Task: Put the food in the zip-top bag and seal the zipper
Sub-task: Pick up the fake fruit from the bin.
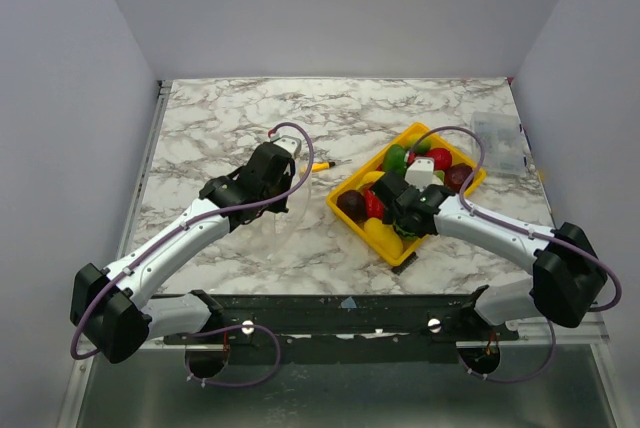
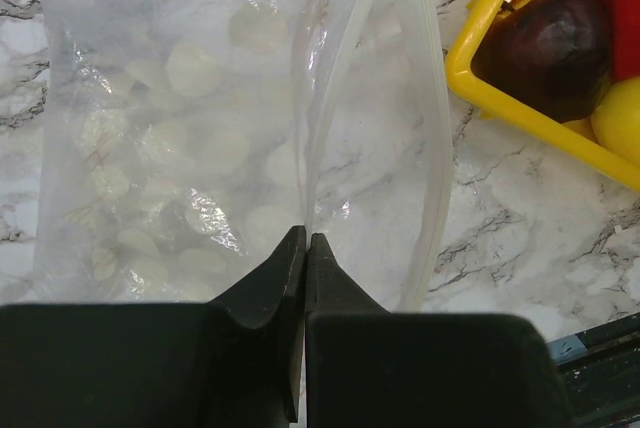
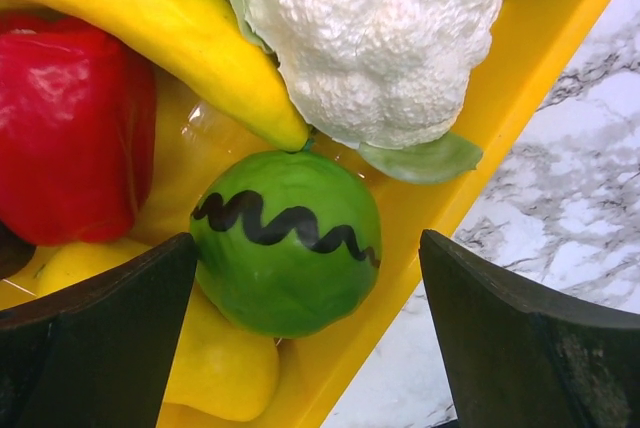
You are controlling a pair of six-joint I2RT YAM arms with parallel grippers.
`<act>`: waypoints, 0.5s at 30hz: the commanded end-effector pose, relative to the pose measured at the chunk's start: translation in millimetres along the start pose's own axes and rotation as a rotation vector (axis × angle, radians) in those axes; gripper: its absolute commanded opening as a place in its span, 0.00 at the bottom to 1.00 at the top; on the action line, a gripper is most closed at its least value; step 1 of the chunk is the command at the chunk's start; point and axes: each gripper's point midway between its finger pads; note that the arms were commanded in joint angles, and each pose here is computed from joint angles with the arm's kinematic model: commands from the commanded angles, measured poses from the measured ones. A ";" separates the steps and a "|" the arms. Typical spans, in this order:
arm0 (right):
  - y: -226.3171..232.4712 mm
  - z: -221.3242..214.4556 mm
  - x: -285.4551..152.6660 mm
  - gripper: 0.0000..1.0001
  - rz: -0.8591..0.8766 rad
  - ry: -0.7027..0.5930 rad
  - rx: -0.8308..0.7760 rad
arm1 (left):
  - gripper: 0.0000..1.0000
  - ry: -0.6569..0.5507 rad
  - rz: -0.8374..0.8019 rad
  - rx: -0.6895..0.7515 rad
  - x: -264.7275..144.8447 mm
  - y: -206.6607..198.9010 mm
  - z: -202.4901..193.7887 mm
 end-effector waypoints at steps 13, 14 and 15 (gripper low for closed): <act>11.8 -20.8 21.2 0.71 0.002 0.050 0.008 | 0.00 -0.063 -0.050 -0.023 -9.8 -4.5 18.4; 13.0 -17.9 18.5 0.67 0.007 0.049 0.011 | 0.00 -0.062 -0.051 -0.027 -9.3 -4.2 18.3; 15.4 -12.3 14.2 0.63 0.018 0.044 0.018 | 0.00 -0.064 -0.054 -0.031 -9.5 -4.2 18.8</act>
Point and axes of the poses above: each gripper's point midway between its finger pads, its own x axis out along the fingers, its own y axis along the line the jaws close on, z = x × y, and after that the axes turned 10 degrees about x, right-handed
